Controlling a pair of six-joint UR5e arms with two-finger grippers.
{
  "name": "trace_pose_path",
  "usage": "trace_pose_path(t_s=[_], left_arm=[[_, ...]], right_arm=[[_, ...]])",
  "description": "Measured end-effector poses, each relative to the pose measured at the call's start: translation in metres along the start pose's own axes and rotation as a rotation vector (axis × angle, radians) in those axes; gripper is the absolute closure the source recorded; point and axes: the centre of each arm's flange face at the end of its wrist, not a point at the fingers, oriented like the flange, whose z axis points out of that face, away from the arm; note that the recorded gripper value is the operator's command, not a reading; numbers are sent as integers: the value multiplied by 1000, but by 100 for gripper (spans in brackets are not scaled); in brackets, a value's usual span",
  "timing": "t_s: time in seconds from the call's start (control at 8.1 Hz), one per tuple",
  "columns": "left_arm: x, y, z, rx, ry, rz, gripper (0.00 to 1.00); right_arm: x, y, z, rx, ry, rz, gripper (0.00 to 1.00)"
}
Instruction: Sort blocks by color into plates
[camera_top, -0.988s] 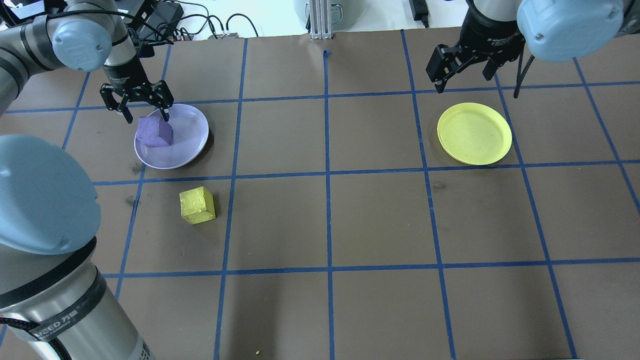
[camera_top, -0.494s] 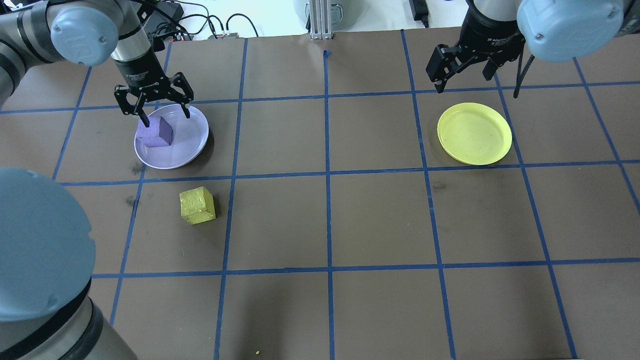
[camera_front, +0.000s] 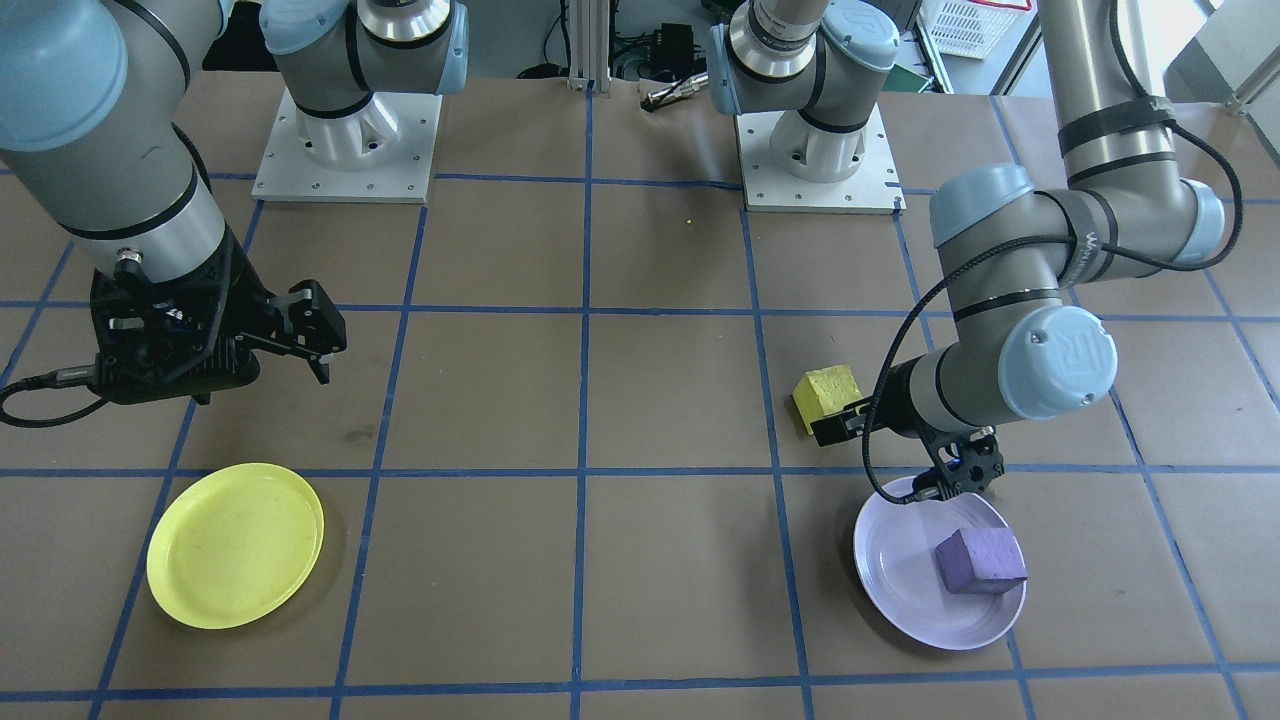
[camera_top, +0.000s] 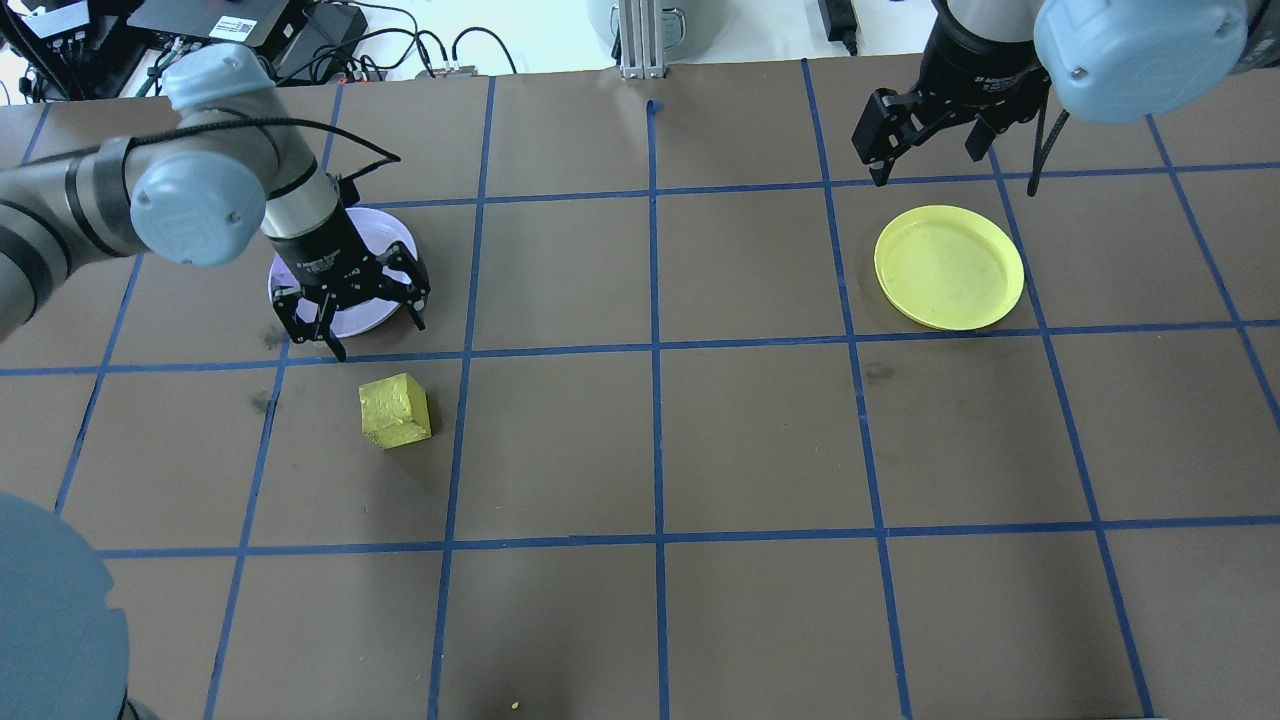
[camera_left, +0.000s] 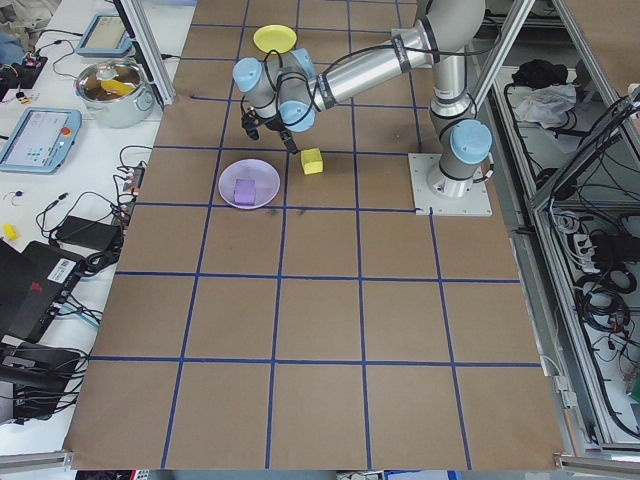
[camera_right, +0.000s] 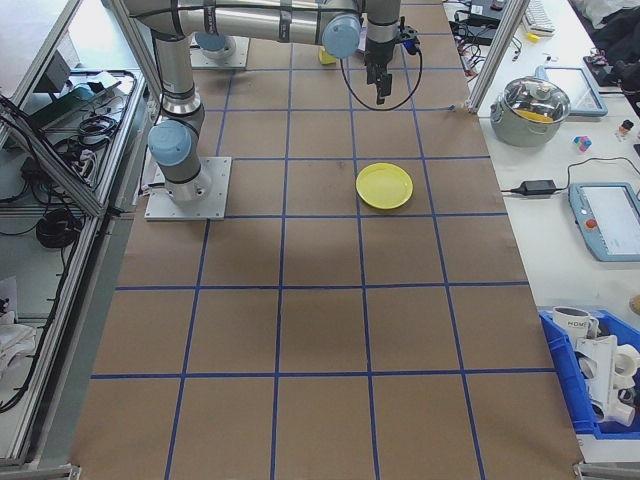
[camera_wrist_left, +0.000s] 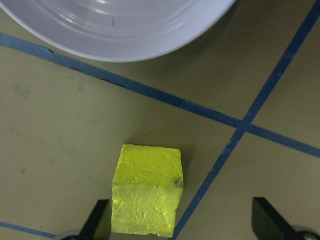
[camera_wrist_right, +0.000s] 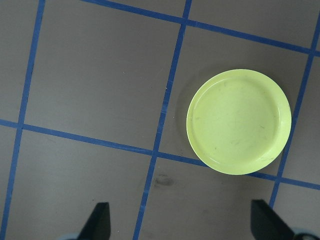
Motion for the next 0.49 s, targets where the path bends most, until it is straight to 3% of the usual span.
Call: trace_pose_path(t_s=[0.49], left_arm=[[-16,13,50,19,12,37,0]], right_arm=[[-1,2,5,-8,-6,0,0]])
